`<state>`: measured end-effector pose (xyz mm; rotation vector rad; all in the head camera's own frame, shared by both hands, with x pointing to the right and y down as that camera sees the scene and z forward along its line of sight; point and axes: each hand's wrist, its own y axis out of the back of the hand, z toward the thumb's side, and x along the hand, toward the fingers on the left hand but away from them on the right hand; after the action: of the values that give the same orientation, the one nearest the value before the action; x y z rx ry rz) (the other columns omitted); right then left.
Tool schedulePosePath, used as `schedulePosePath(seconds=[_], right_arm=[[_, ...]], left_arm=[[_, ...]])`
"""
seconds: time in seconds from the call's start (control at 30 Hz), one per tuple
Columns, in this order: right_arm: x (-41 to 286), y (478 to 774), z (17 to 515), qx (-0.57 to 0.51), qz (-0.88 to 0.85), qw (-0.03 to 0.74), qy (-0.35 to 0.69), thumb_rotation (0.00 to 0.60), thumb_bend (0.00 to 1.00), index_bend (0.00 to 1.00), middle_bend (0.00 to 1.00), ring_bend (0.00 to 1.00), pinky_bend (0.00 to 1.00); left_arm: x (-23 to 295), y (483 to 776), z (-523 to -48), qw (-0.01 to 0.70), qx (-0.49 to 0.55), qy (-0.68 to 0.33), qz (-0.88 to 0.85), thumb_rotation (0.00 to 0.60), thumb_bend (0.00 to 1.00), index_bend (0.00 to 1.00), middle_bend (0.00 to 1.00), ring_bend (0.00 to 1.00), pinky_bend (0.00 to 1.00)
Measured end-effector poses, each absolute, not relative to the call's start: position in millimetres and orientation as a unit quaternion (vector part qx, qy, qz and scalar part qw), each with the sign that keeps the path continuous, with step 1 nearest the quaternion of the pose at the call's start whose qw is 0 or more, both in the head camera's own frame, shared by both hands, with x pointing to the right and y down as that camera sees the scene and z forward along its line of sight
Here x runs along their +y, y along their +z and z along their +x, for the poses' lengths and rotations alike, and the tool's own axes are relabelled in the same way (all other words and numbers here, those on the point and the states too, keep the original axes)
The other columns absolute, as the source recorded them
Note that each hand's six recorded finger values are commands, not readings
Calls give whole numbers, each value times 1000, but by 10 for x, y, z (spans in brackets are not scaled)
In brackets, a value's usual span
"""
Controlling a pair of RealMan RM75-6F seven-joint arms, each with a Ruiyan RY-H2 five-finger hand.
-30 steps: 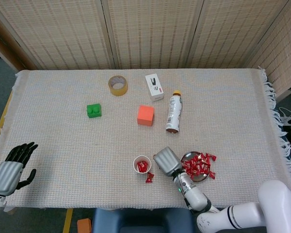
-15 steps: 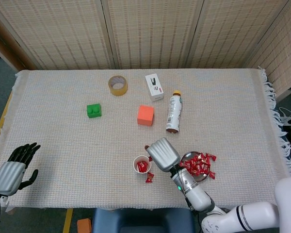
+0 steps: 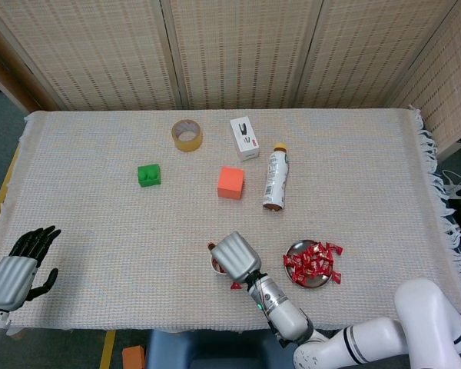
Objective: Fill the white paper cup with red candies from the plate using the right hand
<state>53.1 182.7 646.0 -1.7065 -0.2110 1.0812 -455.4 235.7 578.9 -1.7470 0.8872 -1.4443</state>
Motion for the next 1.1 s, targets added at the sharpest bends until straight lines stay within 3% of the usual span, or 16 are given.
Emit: schedulePosePath(seconds=[0.13,0.27,0.47,0.63,0.8,1.1], right_arm=[[1793,6395,608,-95,-711,528,455,600,222,337,925,910,1000],[1742,6303,751,-112,-714,516,459,600,222,377,925,909,1000],[1753,6312,1259,-118,-726,464,494,600,220,383,925,909,1000],[1957,6434,1593,-97,-756,392,515,600,218,381,925,910,1000],[2225,6559,1673,-54,-787,338,513,600,217,352,925,910,1000],[2448,6714,1479,-27,-805,324,496,600,217,286,925,910,1000]], left_arm=[[2363,5783,-4544,348,342,-555,-674,600,471,0,0,0,85],[2376,5782,-4532,349,340,-554,-675,600,471,0,0,0,85],[2388,5769,-4524,351,341,-553,-674,600,471,0,0,0,85],[2397,5790,-4495,352,335,-553,-677,600,470,0,0,0,86],[2407,5805,-4466,354,331,-552,-678,600,470,0,0,0,86],[2399,5765,-4503,353,339,-550,-676,600,472,0,0,0,87]])
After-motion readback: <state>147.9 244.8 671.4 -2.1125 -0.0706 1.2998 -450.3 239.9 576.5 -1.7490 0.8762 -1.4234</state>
